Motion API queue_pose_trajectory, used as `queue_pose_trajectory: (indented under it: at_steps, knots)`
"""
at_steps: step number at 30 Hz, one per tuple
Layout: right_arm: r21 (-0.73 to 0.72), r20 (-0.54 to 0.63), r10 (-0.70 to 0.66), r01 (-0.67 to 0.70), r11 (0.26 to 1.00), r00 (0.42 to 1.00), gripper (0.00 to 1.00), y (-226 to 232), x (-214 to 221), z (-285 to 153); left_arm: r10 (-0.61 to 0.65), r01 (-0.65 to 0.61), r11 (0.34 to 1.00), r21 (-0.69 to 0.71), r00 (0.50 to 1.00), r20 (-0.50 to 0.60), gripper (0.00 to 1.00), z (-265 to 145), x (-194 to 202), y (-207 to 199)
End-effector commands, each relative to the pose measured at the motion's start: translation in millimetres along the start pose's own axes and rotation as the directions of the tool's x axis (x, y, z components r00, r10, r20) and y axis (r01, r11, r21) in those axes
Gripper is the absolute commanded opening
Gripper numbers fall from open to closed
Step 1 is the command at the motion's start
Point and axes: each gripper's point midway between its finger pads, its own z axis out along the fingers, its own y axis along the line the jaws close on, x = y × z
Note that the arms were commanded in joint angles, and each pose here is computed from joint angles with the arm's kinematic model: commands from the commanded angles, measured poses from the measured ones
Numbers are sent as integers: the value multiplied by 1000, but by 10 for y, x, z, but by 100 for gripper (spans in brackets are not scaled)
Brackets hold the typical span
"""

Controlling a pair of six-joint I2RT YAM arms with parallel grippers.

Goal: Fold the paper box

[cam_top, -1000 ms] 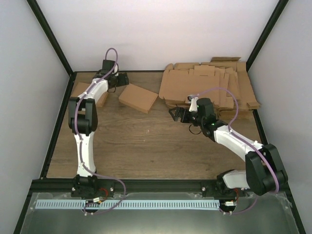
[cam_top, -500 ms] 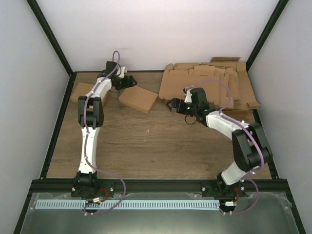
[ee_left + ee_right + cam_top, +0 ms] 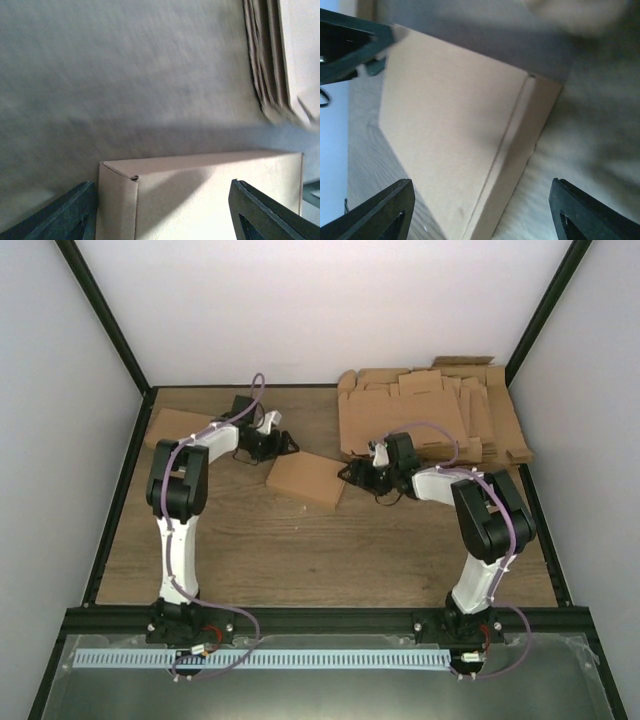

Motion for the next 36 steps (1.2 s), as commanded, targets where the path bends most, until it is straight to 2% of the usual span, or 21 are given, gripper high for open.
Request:
queue_pose_trajectory:
  at_steps: [1,6,13,14,18,21,29,36]
  knots:
    - [-31,-39,52,-53,998,998,76,-83,278,-63,-16,16,1000,18,1000,-13,75,-19,375,-173]
    - [-27,-83,76,-78,997,994,75,-160,505,-105,-93,92,996,7,995,46,75,-221,585,-222]
    - [-28,-104,100,-103,994,990,75,-147,658,-216,-128,134,990,-37,983,129,86,-539,749,-243]
    - [-27,-106,103,-107,994,989,75,-143,663,-217,-130,135,990,-31,984,125,81,-545,784,-249]
    - [-28,-106,109,-112,993,988,75,-135,645,-209,-158,161,987,-25,983,94,51,-518,901,-178]
    - [-29,-106,106,-109,994,989,75,-136,639,-199,-190,193,981,-23,976,103,39,-556,913,-53]
    - [-60,-128,99,-107,992,987,74,-115,669,-162,-220,218,975,39,973,63,36,-517,996,70]
    - [-58,-135,95,-103,993,986,75,-134,667,-131,-219,212,965,157,975,27,40,-482,1054,-35]
